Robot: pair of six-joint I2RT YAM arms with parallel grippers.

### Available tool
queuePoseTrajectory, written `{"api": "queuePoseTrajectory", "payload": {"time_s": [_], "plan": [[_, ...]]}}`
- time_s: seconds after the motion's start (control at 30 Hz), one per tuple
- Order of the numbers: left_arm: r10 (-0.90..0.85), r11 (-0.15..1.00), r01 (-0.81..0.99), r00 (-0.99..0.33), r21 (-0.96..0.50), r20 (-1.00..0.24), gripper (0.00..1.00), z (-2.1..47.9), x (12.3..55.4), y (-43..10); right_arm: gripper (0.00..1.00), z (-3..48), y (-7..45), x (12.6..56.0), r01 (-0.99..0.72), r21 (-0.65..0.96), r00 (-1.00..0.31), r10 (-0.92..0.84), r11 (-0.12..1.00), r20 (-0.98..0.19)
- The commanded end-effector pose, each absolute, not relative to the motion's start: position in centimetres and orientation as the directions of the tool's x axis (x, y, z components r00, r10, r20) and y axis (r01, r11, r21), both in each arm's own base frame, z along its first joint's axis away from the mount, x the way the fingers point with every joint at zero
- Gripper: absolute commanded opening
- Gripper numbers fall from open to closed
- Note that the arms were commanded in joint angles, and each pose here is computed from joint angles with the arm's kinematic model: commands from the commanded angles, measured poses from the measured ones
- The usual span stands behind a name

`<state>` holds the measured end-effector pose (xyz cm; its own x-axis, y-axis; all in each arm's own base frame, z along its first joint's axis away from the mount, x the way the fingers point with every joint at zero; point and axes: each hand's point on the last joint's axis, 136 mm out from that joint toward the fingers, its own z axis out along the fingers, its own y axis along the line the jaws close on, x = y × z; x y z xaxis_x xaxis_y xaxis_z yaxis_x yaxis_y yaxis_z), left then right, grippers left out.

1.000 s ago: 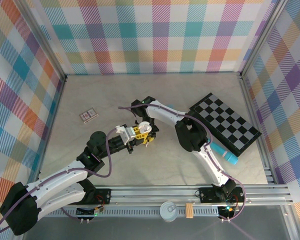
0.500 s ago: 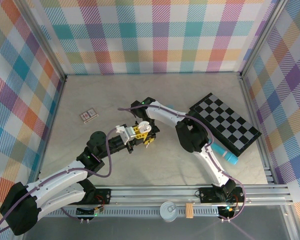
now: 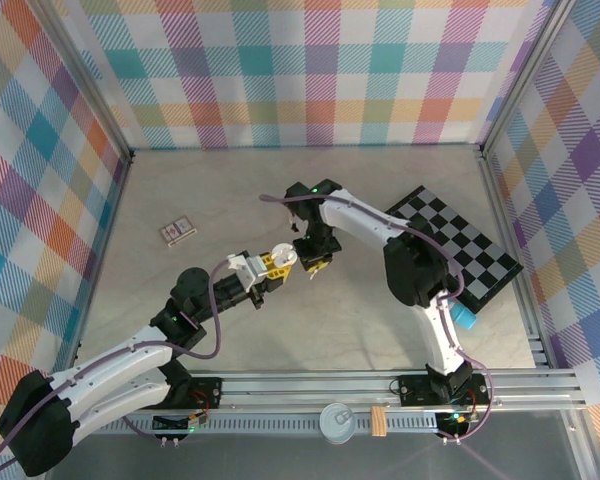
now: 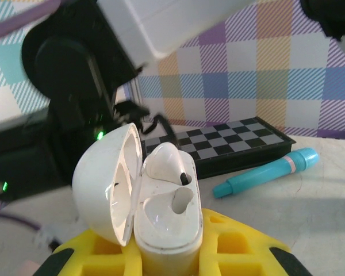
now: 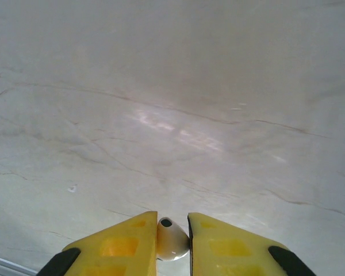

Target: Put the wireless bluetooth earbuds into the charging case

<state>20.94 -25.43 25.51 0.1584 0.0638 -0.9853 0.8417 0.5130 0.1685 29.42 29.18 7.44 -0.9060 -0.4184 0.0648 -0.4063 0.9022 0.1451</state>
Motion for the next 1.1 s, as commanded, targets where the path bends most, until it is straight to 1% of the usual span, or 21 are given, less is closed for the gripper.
{"api": "queuePoseTrajectory", "payload": {"time_s": [0.0,0.2,0.3,0.43,0.53,0.7,0.87,1.07], "plan": [[0.067,0.53,0.831,0.159,0.171,-0.985,0.07,25.0,21.4,-25.4,0.19,9.2,27.7,30.3,-0.381,0.134,-0.922,-0.386,0.915,0.019],[0.103,0.541,0.825,0.131,0.166,-0.986,0.07,22.8,22.6,-26.0,0.19,10.0,26.7,30.7,-0.364,0.147,-0.93,-0.367,0.92,-0.006],[0.091,0.537,0.83,0.126,0.155,-0.988,0.07,22.6,23.0,-26.5,0.19,9.1,26.5,30.5,-0.362,0.151,-0.929,-0.369,0.92,0.016],[0.118,0.532,0.833,0.109,0.155,-0.987,0.07,21.6,23.3,-26.8,0.19,8.0,26.2,30.0,-0.361,0.142,-0.928,-0.37,0.922,0.043],[0.142,0.531,0.833,0.098,0.159,-0.985,0.07,20.6,23.4,-26.8,0.19,8.2,25.9,30.0,-0.355,0.146,-0.931,-0.364,0.924,0.039],[0.177,0.537,0.827,0.082,0.166,-0.981,0.07,18.8,23.9,-26.8,0.19,9.5,25.5,30.0,-0.349,0.154,-0.935,-0.355,0.925,0.013],[0.181,0.53,0.833,0.074,0.161,-0.981,0.07,17.7,24.6,-27.6,0.19,11.9,25.8,29.9,-0.353,0.185,-0.935,-0.352,0.917,-0.039],[0.227,0.613,0.769,0.044,0.178,-0.973,0.06,16.5,26.7,-26.9,0.19,14.4,25.7,29.9,-0.36,0.201,-0.933,-0.349,0.911,-0.09]]}}
